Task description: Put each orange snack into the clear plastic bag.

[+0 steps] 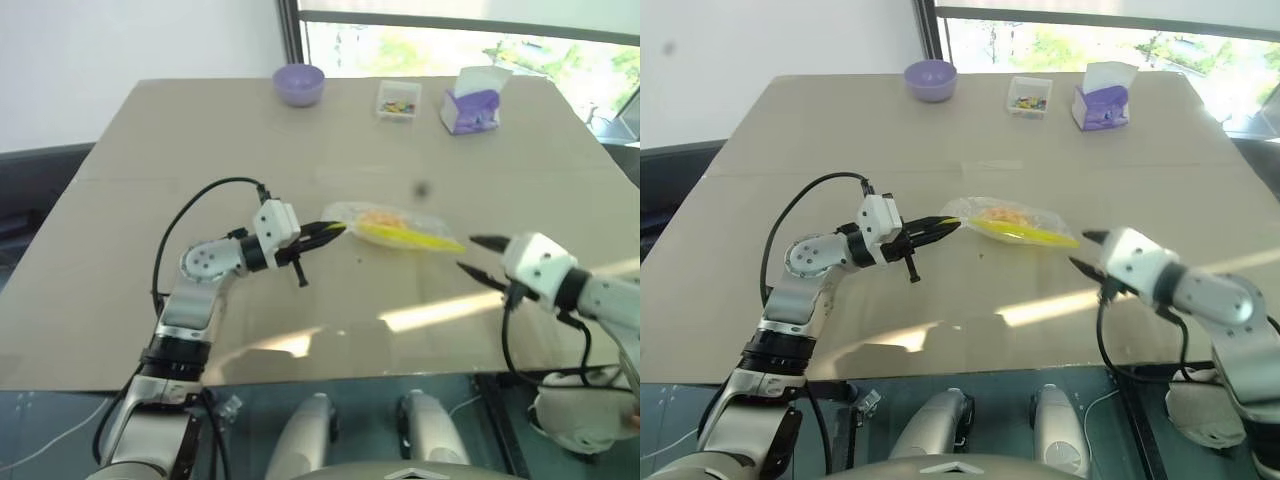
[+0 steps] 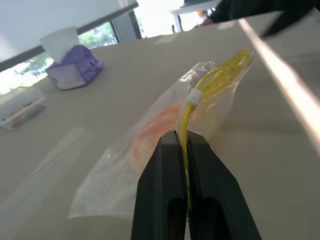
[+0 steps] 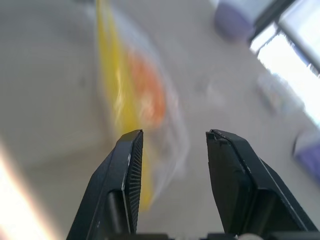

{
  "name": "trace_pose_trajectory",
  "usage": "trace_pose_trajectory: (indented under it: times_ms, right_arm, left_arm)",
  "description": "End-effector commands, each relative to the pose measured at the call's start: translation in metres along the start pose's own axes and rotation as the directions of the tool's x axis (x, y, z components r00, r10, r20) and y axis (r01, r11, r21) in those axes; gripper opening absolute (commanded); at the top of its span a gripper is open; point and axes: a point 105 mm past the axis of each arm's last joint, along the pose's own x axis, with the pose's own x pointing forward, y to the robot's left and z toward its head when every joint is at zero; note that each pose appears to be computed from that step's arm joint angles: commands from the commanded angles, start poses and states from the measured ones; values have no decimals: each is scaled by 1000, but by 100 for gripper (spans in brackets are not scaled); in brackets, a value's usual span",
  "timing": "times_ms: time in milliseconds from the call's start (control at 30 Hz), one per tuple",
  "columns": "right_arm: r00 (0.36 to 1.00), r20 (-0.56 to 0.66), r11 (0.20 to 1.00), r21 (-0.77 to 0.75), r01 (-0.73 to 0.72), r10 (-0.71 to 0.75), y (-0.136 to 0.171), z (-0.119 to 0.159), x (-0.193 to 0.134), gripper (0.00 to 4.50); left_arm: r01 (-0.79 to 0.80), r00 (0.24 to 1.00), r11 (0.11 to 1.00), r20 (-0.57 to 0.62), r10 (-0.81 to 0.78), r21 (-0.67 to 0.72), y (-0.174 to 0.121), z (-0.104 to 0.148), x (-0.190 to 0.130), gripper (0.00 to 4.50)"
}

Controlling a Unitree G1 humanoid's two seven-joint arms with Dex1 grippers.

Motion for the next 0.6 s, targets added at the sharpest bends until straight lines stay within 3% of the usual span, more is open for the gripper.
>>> trace_pose_trajectory:
  times_ms: [33,233,600]
  right_arm:
    - [995,81,997,-48,-55,59,12,23,33,213]
    - [985,129,991,-77,-108,117,21,37,68,213]
    - [972,148,982,-70,-176,184,36,44,81,213]
  left_arm:
    - [23,1000,997,6,-24,70,-1,11,2,0]
    - [16,1000,997,6,-16,75,0,12,6,0]
    - [-2,1000,996,7,2,86,3,18,8,0]
